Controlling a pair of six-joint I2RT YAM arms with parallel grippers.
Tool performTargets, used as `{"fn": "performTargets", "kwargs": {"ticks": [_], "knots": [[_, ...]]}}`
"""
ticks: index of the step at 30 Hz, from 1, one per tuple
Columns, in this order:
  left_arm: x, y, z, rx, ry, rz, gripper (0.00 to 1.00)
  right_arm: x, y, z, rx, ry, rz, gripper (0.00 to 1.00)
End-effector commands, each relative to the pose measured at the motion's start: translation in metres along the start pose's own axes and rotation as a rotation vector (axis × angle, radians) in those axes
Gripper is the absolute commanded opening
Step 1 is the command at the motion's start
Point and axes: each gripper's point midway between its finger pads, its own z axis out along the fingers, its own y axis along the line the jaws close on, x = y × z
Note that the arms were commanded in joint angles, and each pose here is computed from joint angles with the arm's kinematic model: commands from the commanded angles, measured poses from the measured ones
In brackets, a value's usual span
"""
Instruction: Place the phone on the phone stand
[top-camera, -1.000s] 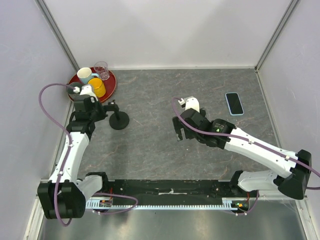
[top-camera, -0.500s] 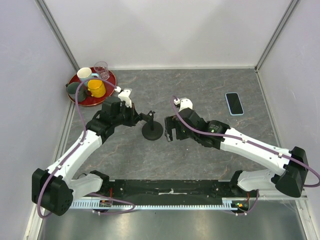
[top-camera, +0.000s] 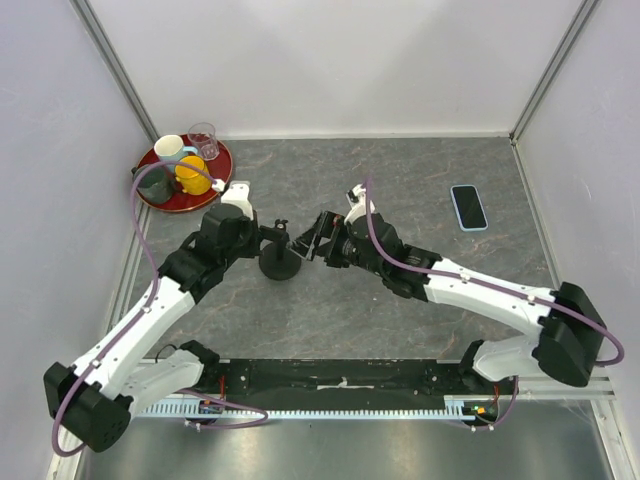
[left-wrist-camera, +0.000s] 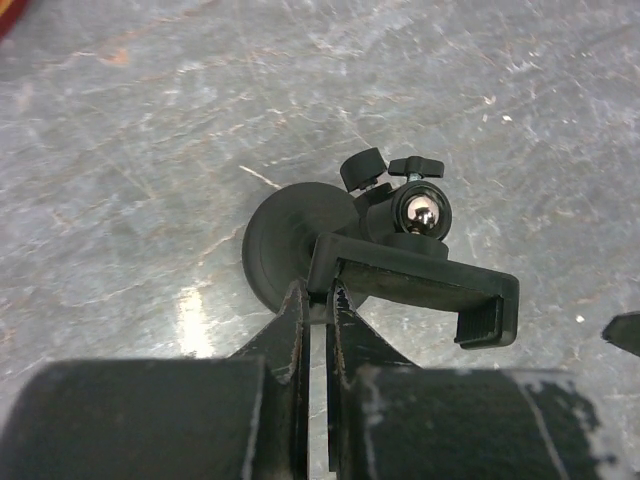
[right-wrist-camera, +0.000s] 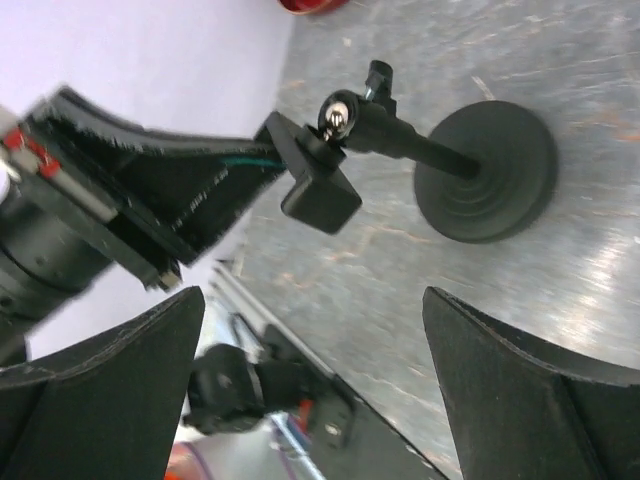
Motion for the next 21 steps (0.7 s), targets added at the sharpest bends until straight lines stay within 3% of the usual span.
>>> {"fn": "performTargets", "kwargs": {"ticks": [1, 5, 13, 17, 21], "knots": [[-0.045, 0.001, -0.014, -0.039, -0.184, -0.081, 0.02, -0.009, 0.039, 0.024, -0.245, 0.013, 0.285, 0.96], [-0.041, -0.002, -0.011, -0.031, -0.163, -0.077, 0.02, -0.011, 0.058, 0.043, -0.340, 0.028, 0.342, 0.94], [-0.032, -0.004, -0.005, -0.034, -0.134, -0.087, 0.02, -0.004, 0.047, 0.069, -0.338, 0.017, 0.418, 0.87], [-0.031, -0.003, -0.004, -0.045, -0.134, -0.093, 0.02, -0.005, 0.038, 0.070, -0.334, -0.009, 0.493, 0.75], [-0.031, -0.002, -0.003, -0.052, -0.133, -0.098, 0.02, -0.004, 0.032, 0.071, -0.305, -0.014, 0.513, 0.75]]}}
